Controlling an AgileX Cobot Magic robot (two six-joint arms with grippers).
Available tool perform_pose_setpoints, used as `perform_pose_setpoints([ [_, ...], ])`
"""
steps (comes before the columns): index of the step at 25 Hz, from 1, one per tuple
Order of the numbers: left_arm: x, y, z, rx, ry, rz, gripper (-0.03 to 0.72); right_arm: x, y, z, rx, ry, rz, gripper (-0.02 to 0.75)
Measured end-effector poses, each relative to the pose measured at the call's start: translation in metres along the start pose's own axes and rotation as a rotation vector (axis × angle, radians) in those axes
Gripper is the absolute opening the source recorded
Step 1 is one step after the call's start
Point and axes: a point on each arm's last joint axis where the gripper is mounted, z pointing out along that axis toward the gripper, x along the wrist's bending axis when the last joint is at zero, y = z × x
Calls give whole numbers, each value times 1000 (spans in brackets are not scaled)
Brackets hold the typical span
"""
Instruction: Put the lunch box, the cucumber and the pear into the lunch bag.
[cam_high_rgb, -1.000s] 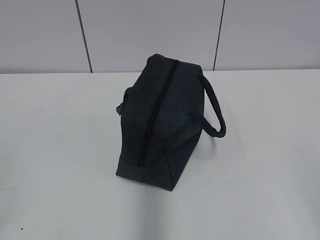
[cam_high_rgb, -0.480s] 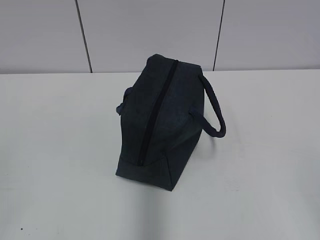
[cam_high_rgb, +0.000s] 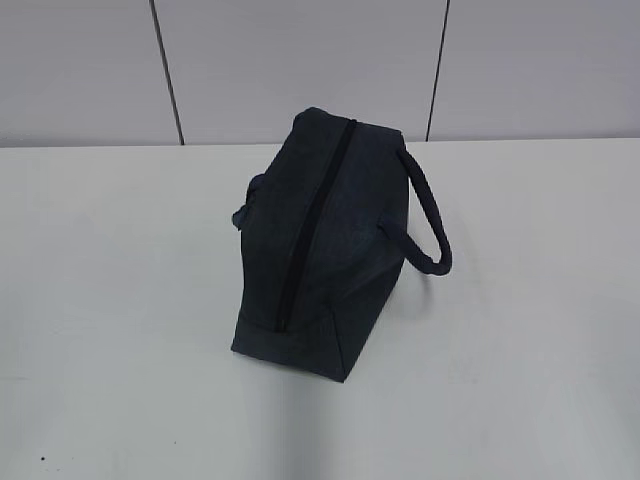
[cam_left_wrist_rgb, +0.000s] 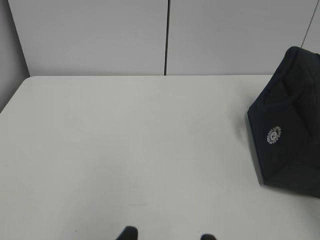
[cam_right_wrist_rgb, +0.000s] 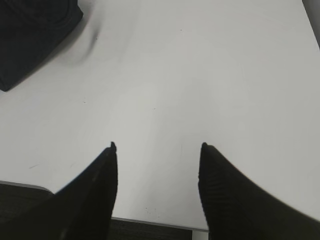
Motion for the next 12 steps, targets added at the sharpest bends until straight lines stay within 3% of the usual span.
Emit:
perform_pose_setpoints([
  [12,0,0,0,0,-1,0,243,0,0,0,0,0,0,412],
])
